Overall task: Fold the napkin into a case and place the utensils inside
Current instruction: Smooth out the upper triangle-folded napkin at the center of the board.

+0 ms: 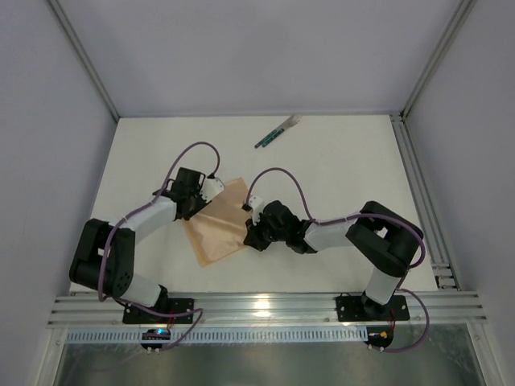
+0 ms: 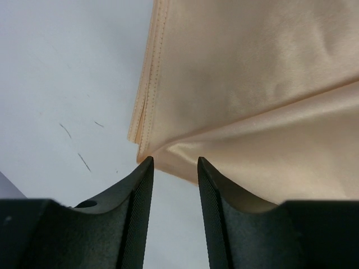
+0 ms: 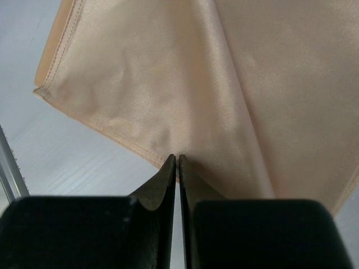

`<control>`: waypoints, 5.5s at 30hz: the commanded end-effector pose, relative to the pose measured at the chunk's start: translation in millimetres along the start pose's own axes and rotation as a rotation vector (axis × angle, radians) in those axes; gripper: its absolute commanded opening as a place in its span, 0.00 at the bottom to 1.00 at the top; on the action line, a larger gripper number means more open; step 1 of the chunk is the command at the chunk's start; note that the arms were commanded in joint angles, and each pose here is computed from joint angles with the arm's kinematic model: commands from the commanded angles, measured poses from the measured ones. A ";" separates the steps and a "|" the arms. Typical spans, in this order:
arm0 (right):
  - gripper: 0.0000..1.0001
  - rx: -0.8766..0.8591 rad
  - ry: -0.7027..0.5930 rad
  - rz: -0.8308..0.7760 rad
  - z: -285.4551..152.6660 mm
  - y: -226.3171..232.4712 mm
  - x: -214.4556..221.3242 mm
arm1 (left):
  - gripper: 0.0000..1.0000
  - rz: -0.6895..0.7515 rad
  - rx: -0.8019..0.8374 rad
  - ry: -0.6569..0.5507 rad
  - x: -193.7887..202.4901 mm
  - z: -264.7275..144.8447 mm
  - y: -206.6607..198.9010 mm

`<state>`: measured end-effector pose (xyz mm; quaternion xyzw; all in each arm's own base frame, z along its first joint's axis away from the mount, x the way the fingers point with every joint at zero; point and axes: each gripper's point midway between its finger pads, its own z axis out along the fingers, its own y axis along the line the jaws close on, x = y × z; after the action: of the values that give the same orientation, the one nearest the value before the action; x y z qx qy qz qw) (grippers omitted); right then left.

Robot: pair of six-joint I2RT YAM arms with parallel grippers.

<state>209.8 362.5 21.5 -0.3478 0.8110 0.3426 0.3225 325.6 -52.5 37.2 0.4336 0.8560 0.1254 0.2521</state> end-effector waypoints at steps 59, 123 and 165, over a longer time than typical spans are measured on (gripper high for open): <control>0.08 0.032 -0.059 0.061 0.0 -13.8 -20.2 | 0.00 0.496 0.540 -0.156 11.0 -86.3 -163.7; 0.04 0.306 0.044 0.299 13.7 -108.8 -48.6 | 0.00 0.564 0.534 -0.046 61.2 -93.5 -161.7; 0.63 0.040 0.156 0.253 -26.7 -39.5 25.7 | 0.00 0.546 0.378 -0.040 58.2 -74.1 -143.2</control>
<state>233.4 323.7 31.7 -0.2597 0.8567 0.3708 0.2473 154.3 -88.5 16.5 0.6937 0.7093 0.0104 0.1246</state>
